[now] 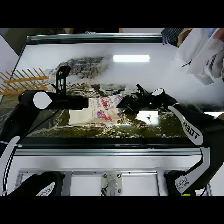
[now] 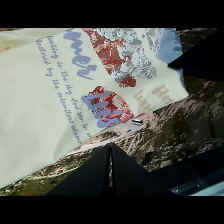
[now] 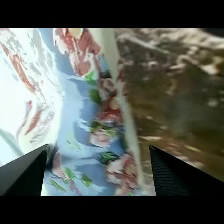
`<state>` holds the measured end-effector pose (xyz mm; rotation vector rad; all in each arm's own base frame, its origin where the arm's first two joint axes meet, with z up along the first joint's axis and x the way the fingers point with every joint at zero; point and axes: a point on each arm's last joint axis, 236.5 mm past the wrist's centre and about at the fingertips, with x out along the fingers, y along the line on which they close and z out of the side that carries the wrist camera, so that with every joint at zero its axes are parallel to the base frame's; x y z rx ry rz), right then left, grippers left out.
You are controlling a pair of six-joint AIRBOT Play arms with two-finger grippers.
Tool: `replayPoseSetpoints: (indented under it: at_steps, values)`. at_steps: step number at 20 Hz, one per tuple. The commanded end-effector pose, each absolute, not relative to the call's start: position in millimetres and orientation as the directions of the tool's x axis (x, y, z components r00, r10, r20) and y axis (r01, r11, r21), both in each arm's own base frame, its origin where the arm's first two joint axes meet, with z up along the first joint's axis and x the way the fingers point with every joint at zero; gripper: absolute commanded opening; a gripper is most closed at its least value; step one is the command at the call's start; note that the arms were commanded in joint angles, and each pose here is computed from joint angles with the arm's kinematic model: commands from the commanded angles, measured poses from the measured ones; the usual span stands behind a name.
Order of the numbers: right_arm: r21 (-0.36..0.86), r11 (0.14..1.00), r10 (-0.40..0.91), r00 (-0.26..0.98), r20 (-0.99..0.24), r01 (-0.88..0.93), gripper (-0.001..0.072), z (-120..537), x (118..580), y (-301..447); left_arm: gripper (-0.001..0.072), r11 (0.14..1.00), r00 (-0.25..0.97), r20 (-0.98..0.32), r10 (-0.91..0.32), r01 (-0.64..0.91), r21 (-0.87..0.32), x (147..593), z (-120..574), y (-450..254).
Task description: Fold the clothes and pants, and hang the long-sleeved shirts on hangers.
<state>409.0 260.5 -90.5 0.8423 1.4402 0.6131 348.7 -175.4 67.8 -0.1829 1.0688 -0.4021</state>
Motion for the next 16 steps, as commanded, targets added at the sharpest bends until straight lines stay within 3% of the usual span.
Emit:
replayPoseSetpoints:
  at_steps: [1,3,4,6,7,10,12,16]
  values:
    - [0.825,0.556,0.824,0.064,-0.563,0.100,0.0718,-97,404,293,0.0009,0.910,0.398,-0.820,-0.410,0.233,-0.342,345,62,-183]
    - [0.846,0.526,0.839,0.109,-0.533,0.084,0.0710,-90,412,307,0.0009,0.910,0.396,-0.821,-0.410,0.231,-0.344,345,62,-183]
    - [0.853,0.516,0.843,0.133,-0.521,0.076,0.0650,-88,417,311,0.0009,0.911,0.394,-0.823,-0.410,0.223,-0.347,344,62,-183]
    - [0.857,0.515,0.844,0.163,-0.512,0.023,0.0150,-85,423,313,0.0009,0.911,0.386,-0.827,-0.409,0.217,-0.350,342,61,-182]
    - [0.852,0.523,0.842,0.168,-0.513,-0.014,0.0009,-85,425,312,0.0009,0.912,0.380,-0.830,-0.408,0.216,-0.349,341,60,-182]
    - [0.828,0.559,0.814,0.226,-0.536,-0.048,0.0008,-74,443,283,0.0009,0.912,0.363,-0.839,-0.406,0.216,-0.348,337,58,-182]
    - [0.774,0.632,0.735,0.348,-0.582,-0.039,0.0008,-54,473,224,0.0009,0.913,0.356,-0.843,-0.404,0.215,-0.347,335,57,-181]
    - [0.565,0.819,0.390,0.623,-0.678,0.103,0.0008,6,510,39,0.0009,0.914,0.353,-0.844,-0.404,0.198,-0.355,335,57,-181]
